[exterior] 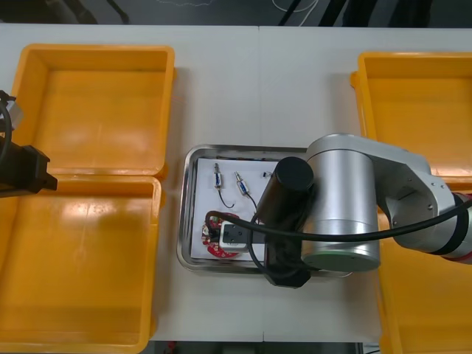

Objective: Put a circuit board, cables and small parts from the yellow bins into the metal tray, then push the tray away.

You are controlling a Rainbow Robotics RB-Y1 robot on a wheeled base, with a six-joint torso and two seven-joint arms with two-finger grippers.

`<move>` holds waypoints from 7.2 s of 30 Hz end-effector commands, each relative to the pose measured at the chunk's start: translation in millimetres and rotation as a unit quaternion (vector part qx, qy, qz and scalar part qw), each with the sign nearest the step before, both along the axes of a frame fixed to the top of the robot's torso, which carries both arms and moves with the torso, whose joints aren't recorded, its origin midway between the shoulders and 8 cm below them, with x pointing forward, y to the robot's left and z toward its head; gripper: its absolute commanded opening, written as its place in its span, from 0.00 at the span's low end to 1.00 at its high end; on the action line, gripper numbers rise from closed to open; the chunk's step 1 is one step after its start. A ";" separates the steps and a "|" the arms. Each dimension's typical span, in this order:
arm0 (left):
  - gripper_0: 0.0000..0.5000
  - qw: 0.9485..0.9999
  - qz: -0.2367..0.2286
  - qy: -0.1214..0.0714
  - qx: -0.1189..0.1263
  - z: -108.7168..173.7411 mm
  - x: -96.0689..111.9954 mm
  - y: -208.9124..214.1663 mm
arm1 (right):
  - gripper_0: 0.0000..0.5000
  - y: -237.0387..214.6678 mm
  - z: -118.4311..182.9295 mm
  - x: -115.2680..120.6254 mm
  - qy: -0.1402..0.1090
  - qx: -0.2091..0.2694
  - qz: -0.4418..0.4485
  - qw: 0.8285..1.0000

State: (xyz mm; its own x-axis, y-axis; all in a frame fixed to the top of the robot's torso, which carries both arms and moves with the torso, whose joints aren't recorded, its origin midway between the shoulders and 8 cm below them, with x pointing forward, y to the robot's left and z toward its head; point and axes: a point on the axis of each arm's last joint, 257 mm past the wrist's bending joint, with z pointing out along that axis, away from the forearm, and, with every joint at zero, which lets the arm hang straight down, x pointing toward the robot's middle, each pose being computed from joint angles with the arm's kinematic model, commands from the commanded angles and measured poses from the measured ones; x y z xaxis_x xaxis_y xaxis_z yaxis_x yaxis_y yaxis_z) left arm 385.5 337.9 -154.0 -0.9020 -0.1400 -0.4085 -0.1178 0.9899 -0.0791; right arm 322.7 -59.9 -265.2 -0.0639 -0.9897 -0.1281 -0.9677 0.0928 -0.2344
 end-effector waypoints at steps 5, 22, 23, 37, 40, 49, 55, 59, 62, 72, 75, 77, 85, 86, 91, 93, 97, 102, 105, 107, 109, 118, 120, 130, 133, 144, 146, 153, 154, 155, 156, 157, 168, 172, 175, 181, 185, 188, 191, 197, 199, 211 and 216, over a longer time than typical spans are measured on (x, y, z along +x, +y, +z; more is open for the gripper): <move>1.00 1.000 -0.020 -0.014 0.013 5.9 -1.7 1.2 | 1.00 15.8 -17.7 -6.3 -0.032 -0.019 0.054 0.998; 1.00 1.000 -0.020 -0.014 0.013 5.9 -1.7 1.2 | 1.00 7.0 -51.2 -12.4 -0.070 -0.045 0.063 0.995; 1.00 1.000 -0.020 -0.014 0.013 5.9 -1.7 1.2 | 1.00 7.1 -52.4 -13.2 -0.069 -0.044 0.062 0.995; 1.00 1.000 -0.020 -0.014 0.013 5.9 -1.7 1.2 | 1.00 18.8 -68.8 -14.1 -0.084 -0.033 0.037 0.995; 1.00 1.000 -0.020 -0.014 0.013 5.9 -1.7 1.2 | 1.00 26.5 -68.7 -12.2 -0.092 -0.026 0.032 0.995; 1.00 1.000 -0.020 -0.014 0.013 5.9 -1.7 1.2 | 1.00 30.9 -69.0 -10.0 -0.097 -0.024 0.026 0.995; 1.00 1.000 -0.020 -0.014 0.013 5.9 -1.7 1.2 | 1.00 23.1 -69.2 -5.7 -0.101 -0.032 0.023 0.994; 1.00 1.000 -0.020 -0.014 0.013 5.9 -1.7 1.2 | 0.78 17.9 -70.1 -4.0 -0.103 -0.037 0.020 0.994; 1.00 1.000 -0.020 -0.014 0.013 5.9 -1.7 1.2 | 0.04 15.2 -69.8 -2.3 -0.104 -0.039 0.016 0.994; 1.00 1.000 -0.020 -0.014 0.013 5.9 -1.7 1.2 | 0.00 14.3 -66.1 3.7 -0.114 -0.041 0.015 0.992; 1.00 1.000 -0.020 -0.014 0.013 5.9 -1.7 1.2 | 0.00 13.9 -63.3 7.4 -0.119 -0.043 0.017 0.992; 1.00 1.000 -0.020 -0.014 0.013 5.9 -1.7 1.2 | 0.00 13.3 -60.5 10.8 -0.122 -0.044 0.019 0.991; 1.00 1.000 -0.020 -0.014 0.013 5.9 -1.7 1.2 | 0.00 12.6 -43.1 28.5 -0.137 -0.048 0.027 0.989; 1.00 1.000 -0.020 -0.014 0.013 5.9 -1.7 1.2 | 0.00 12.7 -39.8 32.1 -0.142 -0.049 0.029 0.988; 1.00 1.000 -0.020 -0.014 0.013 5.9 -1.7 1.2 | 0.00 11.5 -28.1 45.6 -0.160 -0.054 0.035 0.985; 1.00 1.000 -0.020 -0.014 0.013 5.9 -1.7 1.2 | 0.00 9.1 -27.5 49.9 -0.155 -0.058 0.034 0.986; 1.00 1.000 -0.020 -0.014 0.013 5.9 -1.7 1.2 | 0.00 8.9 -25.3 59.3 -0.154 -0.060 0.031 0.986; 1.00 1.000 -0.020 -0.014 0.013 5.9 -1.7 1.2 | 0.00 10.1 -20.1 73.5 -0.161 -0.058 0.027 0.985; 1.00 1.000 -0.020 -0.014 0.013 5.9 -1.7 1.2 | 0.00 13.5 -16.4 79.1 -0.154 -0.053 0.024 0.986; 1.00 1.000 -0.020 -0.014 0.013 5.9 -1.7 1.2 | 0.00 15.4 -13.7 82.2 -0.148 -0.050 0.023 0.987; 1.00 1.000 -0.020 -0.014 0.013 5.9 -1.7 1.2 | 0.00 18.7 -10.5 85.2 -0.146 -0.049 0.025 0.988; 1.00 1.000 -0.020 -0.014 0.013 5.9 -1.7 1.2 | 0.00 29.0 2.0 106.7 -0.154 -0.054 0.067 0.984; 1.00 1.000 -0.020 -0.014 0.013 5.9 -1.7 1.2 | 0.00 32.3 4.7 110.3 -0.149 -0.048 0.074 0.985; 1.00 1.000 -0.020 -0.014 0.013 5.9 -1.7 1.2 | 0.00 34.5 11.2 144.7 -0.148 -0.034 0.097 0.984; 1.00 1.000 -0.020 -0.014 0.013 5.9 -1.7 1.2 | 0.00 29.8 16.9 155.3 -0.146 -0.036 0.088 0.985; 1.00 1.000 -0.020 -0.014 0.013 5.9 -1.7 1.2 | 0.00 11.5 36.6 190.7 -0.148 -0.054 0.059 0.986; 1.00 1.000 -0.020 -0.014 0.013 5.9 -1.7 1.2 | 0.00 10.0 42.0 196.1 -0.142 -0.051 0.052 0.987; 1.00 1.000 -0.020 -0.014 0.013 5.9 -1.7 1.2 | 0.00 11.8 56.7 212.3 -0.144 -0.048 0.046 0.987; 1.00 1.000 -0.020 -0.014 0.013 5.9 -1.7 1.2 | 0.00 12.9 58.7 215.6 -0.144 -0.046 0.045 0.987; 1.00 1.000 -0.020 -0.014 0.013 5.9 -1.7 1.2 | 0.00 13.7 60.0 217.5 -0.144 -0.043 0.044 0.988; 1.00 1.000 -0.020 -0.014 0.013 5.9 -1.7 1.2 | 0.00 13.6 60.8 218.7 -0.143 -0.043 0.045 0.988; 1.00 1.000 -0.020 -0.014 0.013 5.9 -1.7 1.2 | 0.00 15.3 62.0 220.7 -0.144 -0.039 0.045 0.988; 1.00 1.000 -0.020 -0.014 0.013 5.9 -1.7 1.2 | 0.00 21.0 81.5 243.9 -0.172 -0.036 0.061 0.983; 1.00 1.000 -0.020 -0.014 0.013 5.9 -1.7 1.2 | 0.00 23.0 86.3 249.3 -0.176 -0.040 0.067 0.981; 1.00 1.000 -0.020 -0.014 0.013 5.9 -1.7 1.2 | 0.00 20.9 87.9 254.9 -0.176 -0.042 0.072 0.981; 1.00 1.000 -0.020 -0.014 0.013 5.9 -1.7 1.2 | 0.00 16.5 97.8 265.7 -0.171 -0.046 0.087 0.980; 1.00 1.000 -0.020 -0.014 0.013 5.9 -1.7 1.2 | 0.00 12.8 101.4 270.5 -0.170 -0.043 0.079 0.981; 1.00 1.000 -0.020 -0.014 0.013 5.9 -1.7 1.2 | 0.00 12.0 105.7 274.2 -0.173 -0.042 0.075 0.981; 1.00 1.000 -0.020 -0.014 0.013 5.9 -1.7 1.2 | 0.00 12.6 108.5 276.1 -0.173 -0.039 0.071 0.982; 1.00 1.000 -0.020 -0.014 0.013 5.9 -1.7 1.2 | 0.00 14.9 108.7 277.3 -0.164 -0.025 0.056 0.985; 1.00 1.000 -0.020 -0.014 0.013 5.9 -1.7 1.2 | 0.00 17.3 106.9 276.6 -0.159 -0.020 0.050 0.986; 1.00 1.000 -0.020 -0.014 0.013 5.9 -1.7 1.2 | 0.00 20.2 100.0 276.7 -0.148 -0.010 0.032 0.988; 1.00 1.000 -0.020 -0.014 0.013 5.9 -1.7 1.2 | 0.00 20.8 99.2 275.8 -0.146 -0.010 0.031 0.989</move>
